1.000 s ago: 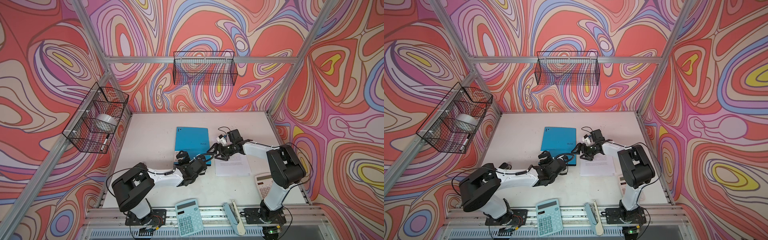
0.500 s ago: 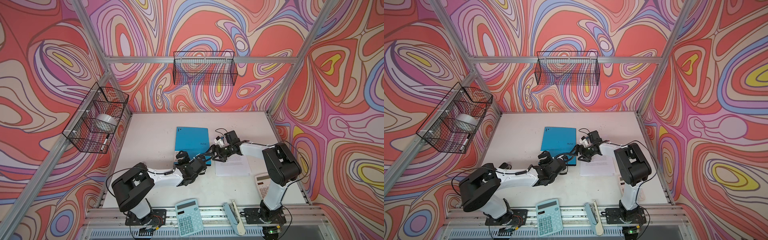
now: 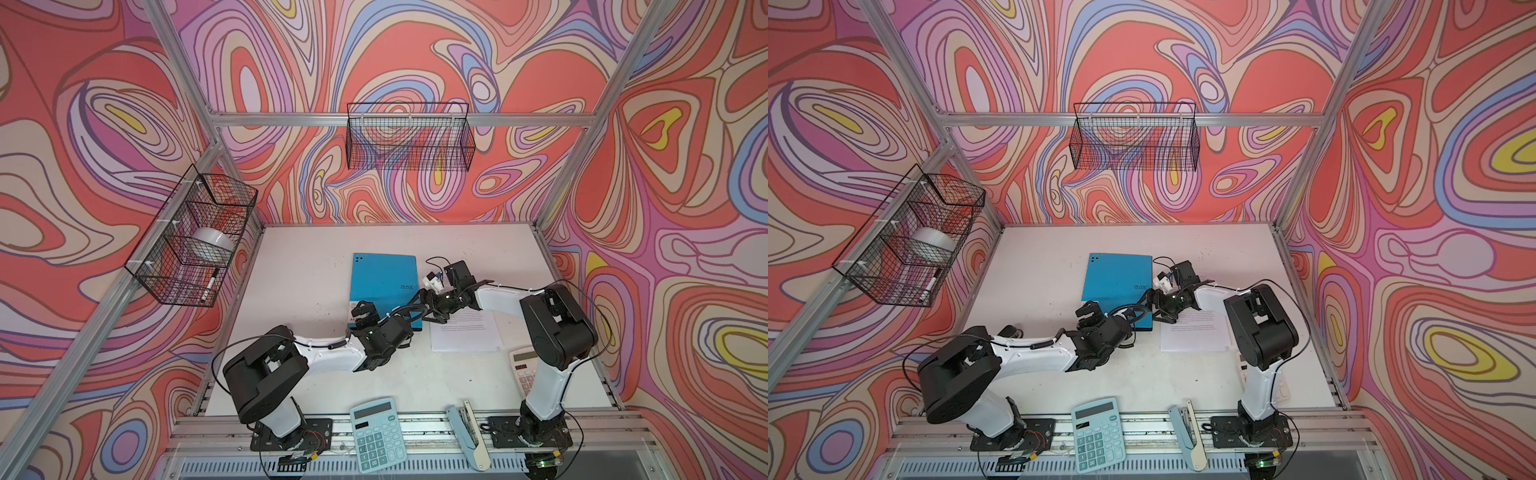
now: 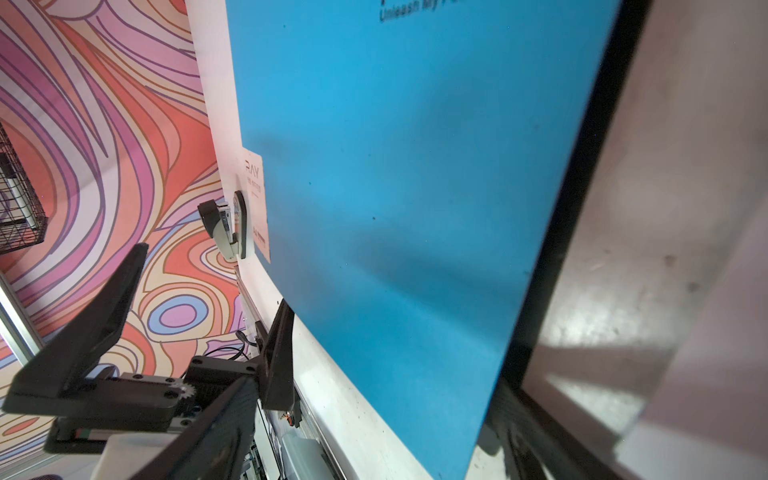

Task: Put the files into the folder

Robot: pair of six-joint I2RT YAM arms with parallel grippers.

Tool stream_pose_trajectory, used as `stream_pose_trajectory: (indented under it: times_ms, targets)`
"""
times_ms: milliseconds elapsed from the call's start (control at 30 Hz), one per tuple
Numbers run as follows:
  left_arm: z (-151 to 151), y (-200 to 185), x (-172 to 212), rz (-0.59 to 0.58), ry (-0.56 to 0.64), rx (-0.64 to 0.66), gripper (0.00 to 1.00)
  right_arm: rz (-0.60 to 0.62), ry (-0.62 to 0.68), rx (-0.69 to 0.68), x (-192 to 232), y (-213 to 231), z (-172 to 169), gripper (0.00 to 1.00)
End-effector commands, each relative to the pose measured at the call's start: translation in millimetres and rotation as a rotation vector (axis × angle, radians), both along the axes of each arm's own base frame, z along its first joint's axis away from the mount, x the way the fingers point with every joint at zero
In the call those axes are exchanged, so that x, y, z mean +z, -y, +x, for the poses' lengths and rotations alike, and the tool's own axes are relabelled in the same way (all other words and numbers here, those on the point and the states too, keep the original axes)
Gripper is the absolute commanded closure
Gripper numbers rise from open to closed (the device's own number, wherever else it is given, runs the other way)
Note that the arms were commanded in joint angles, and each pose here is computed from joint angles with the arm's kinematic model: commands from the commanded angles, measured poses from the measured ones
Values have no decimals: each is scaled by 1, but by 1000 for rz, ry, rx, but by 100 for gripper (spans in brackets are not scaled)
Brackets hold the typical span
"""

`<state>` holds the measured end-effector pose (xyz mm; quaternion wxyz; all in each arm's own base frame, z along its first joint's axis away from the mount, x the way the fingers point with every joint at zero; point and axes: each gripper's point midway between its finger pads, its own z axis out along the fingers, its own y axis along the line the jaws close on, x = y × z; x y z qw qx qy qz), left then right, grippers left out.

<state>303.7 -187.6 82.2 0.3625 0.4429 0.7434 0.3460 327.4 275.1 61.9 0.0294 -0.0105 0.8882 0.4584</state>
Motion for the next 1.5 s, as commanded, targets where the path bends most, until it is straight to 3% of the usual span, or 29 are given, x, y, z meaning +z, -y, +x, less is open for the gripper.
stream_pose_trajectory:
  times_ms: [0, 200, 367, 467, 767, 933, 1133, 1300, 1467]
  targets:
    - [4, 1, 9, -29, 12, 18, 0, 37, 23, 12, 8, -8, 4, 7]
    - [-6, 1, 3, -41, -71, 7, 0, 63, 38, 9, 17, -11, 8, 7]
    - [-18, 0, 5, -120, -169, -30, 0, 82, 52, 5, 26, -12, 9, 7]
    - [-17, -11, 12, -185, -221, 12, 0, 93, 60, 2, 31, -14, 11, 7]
    - [7, -46, 51, -395, -236, 147, 0, 135, 96, -21, 57, -18, 18, 7]
    - [26, -54, 93, -639, -308, 245, 0, 158, 141, -26, 84, -29, 23, 7]
    - [57, -43, 154, -782, -282, 254, 0, 229, 232, 18, 137, -61, 23, 7]
    - [78, -26, 175, -860, -317, 296, 0, 242, 262, 58, 153, -91, 24, 7]
    - [103, -40, 184, -915, -316, 449, 0, 261, 294, 88, 164, -116, 19, 7]
